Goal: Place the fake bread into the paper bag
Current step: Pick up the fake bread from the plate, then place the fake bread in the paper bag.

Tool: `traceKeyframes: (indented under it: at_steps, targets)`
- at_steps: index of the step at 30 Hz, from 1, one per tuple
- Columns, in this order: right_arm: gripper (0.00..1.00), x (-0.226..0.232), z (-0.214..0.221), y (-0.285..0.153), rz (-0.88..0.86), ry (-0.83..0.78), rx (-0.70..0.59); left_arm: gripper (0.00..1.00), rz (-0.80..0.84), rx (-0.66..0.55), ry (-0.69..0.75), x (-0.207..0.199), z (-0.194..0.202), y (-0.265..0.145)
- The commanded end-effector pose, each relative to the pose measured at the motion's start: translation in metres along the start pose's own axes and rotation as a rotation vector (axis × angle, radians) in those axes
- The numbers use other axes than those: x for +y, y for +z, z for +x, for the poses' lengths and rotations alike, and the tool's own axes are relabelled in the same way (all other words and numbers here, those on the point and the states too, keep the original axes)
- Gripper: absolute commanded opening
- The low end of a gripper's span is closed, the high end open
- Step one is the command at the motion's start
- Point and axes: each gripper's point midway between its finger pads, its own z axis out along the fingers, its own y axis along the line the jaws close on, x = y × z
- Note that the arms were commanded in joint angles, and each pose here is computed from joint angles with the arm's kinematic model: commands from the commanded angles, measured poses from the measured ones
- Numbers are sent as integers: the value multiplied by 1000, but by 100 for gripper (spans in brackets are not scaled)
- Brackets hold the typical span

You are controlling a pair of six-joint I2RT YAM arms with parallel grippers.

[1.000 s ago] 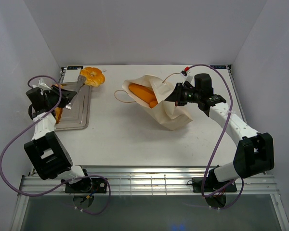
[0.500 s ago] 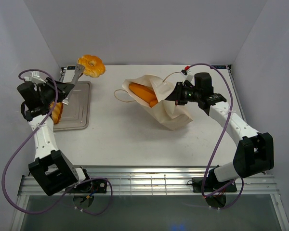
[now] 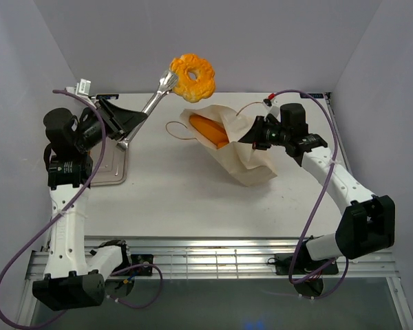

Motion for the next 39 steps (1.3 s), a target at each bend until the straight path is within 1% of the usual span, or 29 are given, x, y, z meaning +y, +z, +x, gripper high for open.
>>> traceKeyframes:
  at_steps: [1,2,6,9,12,17,20,25,28,33,34,37,38,39]
  targets:
    - [8,12,-14,-14,25,-2,-41,0,57,-7,8,-38,6,-12]
    - [8,14,-15,-15,27,-1,-43,0,71,11,8,-44,13,-13]
    - [8,19,-20,-22,42,-5,-51,0,27,39,10,-42,29,-24]
    - [8,22,-25,-29,57,-14,-70,0,38,69,0,-44,43,-33]
    - [8,26,-26,-31,47,-5,-71,0,25,99,-5,-38,59,-40]
    - [8,37,-27,-31,-6,12,-68,0,6,114,-1,-29,69,-42]
    - [8,55,-32,-33,-76,27,-62,0,0,89,24,-32,61,-41]
    - [8,88,-62,-42,-157,12,-96,0,9,65,52,-43,43,-36]
    - [8,107,-73,-42,-229,27,-85,0,27,46,68,-52,30,-32]
    - [8,123,-78,-42,-288,29,-102,0,52,35,88,-66,18,-31]
    - [8,125,-76,-43,-299,29,-97,0,60,35,93,-69,17,-32]
    - [8,109,-58,-37,-260,19,-82,0,67,47,94,-68,18,-31]
    - [8,90,-39,-28,-219,31,-51,0,66,48,93,-68,19,-31]
    - [8,80,-29,-25,-194,37,-40,0,66,52,90,-67,21,-32]
